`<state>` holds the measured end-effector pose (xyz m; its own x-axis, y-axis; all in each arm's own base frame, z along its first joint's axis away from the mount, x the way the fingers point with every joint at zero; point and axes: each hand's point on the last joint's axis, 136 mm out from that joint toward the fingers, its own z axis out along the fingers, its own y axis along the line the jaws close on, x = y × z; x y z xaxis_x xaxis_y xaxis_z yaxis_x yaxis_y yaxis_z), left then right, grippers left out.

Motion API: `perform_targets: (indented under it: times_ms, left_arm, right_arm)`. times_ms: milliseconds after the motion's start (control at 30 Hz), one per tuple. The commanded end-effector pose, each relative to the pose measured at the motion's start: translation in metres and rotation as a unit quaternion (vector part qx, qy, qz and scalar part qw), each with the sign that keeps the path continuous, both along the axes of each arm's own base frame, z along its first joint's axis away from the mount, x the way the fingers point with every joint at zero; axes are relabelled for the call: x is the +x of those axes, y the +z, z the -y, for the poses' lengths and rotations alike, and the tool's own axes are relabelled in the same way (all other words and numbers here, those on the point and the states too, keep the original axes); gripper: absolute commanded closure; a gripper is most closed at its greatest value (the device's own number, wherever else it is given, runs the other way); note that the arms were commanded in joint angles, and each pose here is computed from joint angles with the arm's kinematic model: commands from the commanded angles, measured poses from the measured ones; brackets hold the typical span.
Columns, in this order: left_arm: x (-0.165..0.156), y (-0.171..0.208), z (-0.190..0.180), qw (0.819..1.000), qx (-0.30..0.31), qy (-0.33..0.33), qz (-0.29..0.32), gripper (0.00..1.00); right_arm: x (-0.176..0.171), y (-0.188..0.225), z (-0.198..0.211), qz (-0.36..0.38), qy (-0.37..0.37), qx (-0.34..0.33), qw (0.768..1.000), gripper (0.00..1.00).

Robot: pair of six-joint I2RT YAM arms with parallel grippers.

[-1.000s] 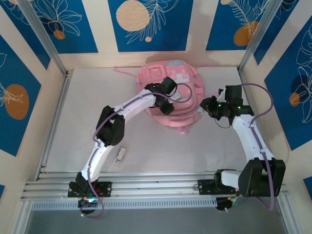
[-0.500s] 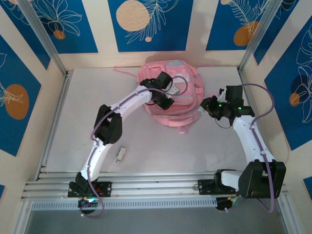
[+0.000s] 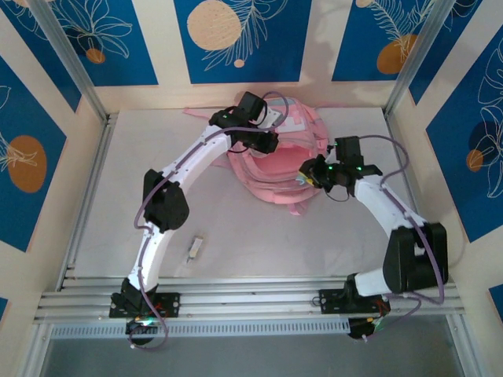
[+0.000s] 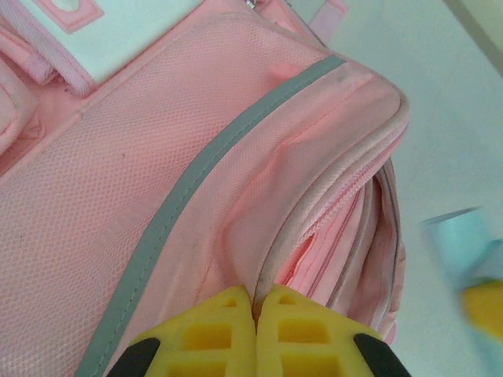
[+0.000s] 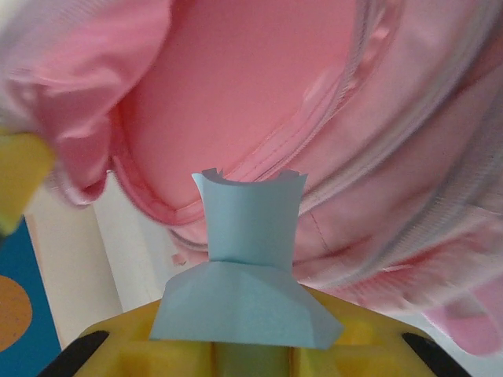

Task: Pack the student bag
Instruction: Place the loose stationery in the student bag.

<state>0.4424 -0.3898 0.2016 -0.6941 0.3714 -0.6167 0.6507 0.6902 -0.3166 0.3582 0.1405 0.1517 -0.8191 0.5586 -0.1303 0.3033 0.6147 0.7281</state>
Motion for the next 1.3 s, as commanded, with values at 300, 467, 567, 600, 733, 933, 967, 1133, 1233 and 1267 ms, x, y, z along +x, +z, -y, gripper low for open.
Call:
perform_targets:
  times_ms: [300,467,567,600,733,933,967,1133,1233,1267]
  left_arm:
    - [0.003,0.082,0.013,0.993,-0.109,0.012,0.038,1.00]
    - [0.002,0.091,0.015,0.992,-0.121,0.013,0.043,1.00]
    - [0.003,0.092,0.014,0.992,-0.120,0.014,0.045,1.00]
    - [0.003,0.092,0.014,0.992,-0.119,0.014,0.045,1.00]
    - [0.002,0.090,0.015,0.992,-0.119,0.012,0.042,1.00]
    - [-0.004,0.079,0.012,0.994,-0.109,0.009,0.027,1.00]
    - [-0.006,0.077,0.012,0.994,-0.110,0.009,0.024,1.00]
    - [-0.008,0.070,0.005,0.995,-0.099,0.016,0.023,1.00]
    - [-0.004,0.064,-0.001,0.996,-0.084,0.030,0.027,1.00]
    - [-0.003,0.061,-0.002,0.996,-0.080,0.034,0.025,1.00]
  right_arm:
    - [0.081,-0.003,-0.039,0.003,-0.067,0.021,0.997,0.67]
    - [0.089,-0.015,-0.045,-0.022,-0.074,0.037,0.996,0.31]
    - [0.087,-0.009,-0.041,-0.012,-0.077,0.025,0.997,0.24]
    - [0.086,-0.008,-0.039,-0.010,-0.078,0.023,0.997,0.24]
    - [0.086,-0.010,-0.039,-0.005,-0.076,0.030,0.997,0.33]
    - [0.102,-0.016,-0.060,0.021,-0.047,0.041,0.998,0.55]
    - [0.106,-0.019,-0.063,0.021,-0.045,0.036,0.998,0.56]
    - [0.116,-0.014,-0.074,0.031,-0.019,0.045,0.998,0.59]
    - [0.109,0.005,-0.069,0.054,-0.005,0.036,0.998,0.58]
    - [0.104,0.011,-0.068,0.060,0.002,0.034,0.998,0.58]
